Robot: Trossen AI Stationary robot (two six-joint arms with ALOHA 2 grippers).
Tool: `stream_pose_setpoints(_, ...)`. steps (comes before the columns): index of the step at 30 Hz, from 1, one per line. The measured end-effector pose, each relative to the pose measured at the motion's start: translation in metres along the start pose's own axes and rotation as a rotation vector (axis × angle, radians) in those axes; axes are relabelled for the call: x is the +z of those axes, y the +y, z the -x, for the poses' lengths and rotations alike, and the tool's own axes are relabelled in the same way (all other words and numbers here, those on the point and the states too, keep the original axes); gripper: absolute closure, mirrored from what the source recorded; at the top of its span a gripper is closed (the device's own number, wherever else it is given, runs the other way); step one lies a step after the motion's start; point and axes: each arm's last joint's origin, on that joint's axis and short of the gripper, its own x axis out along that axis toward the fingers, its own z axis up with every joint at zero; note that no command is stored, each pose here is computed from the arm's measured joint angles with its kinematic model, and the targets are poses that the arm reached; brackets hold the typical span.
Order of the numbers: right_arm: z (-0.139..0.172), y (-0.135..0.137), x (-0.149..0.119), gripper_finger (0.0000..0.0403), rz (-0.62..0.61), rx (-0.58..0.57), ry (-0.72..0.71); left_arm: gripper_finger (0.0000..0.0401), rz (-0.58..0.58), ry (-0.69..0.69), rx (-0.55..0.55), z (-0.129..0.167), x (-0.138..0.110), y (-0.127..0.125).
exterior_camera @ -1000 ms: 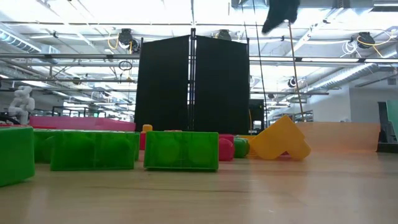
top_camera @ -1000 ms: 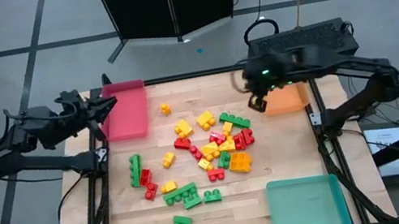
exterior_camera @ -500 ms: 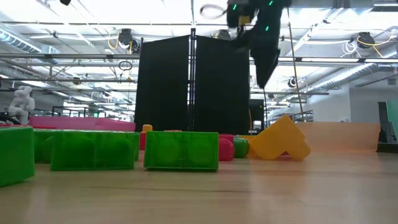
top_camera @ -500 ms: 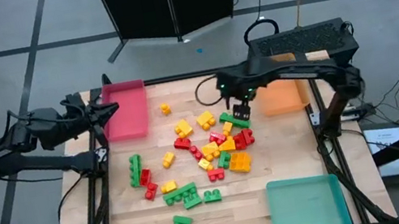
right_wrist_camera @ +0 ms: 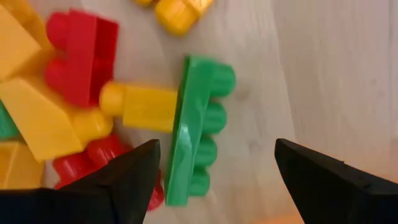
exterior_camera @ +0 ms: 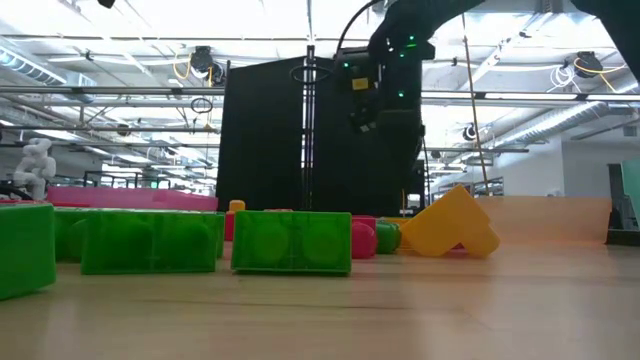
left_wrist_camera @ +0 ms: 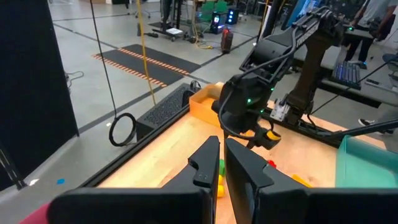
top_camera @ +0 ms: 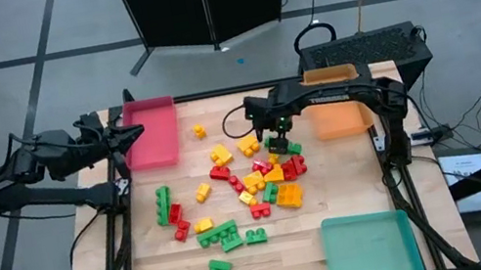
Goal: Sort blocks
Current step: Put the green game piece into the orange bin
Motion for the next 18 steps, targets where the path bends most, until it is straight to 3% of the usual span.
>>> stream_pose_setpoints(6, -0.005, -0.002, 0.001, 0.0089, -0.018, -0.002, -0.029, 0.0370, 0.001, 0.001, -0.002, 0.000, 0.000, 0.000)
stream_pose_setpoints(11, -0.022, 0.000, -0.021, 0.0089, -0.041, 0.019, 0.021, 0.0370, 0.000, 0.004, -0.001, 0.000, 0.000, 0.000)
stream_pose_setpoints(18, -0.037, 0.001, -0.043, 0.0089, -0.095, 0.029, -0.101, 0.0370, -0.003, 0.024, 0.005, 0.000, -0.003, 0.001)
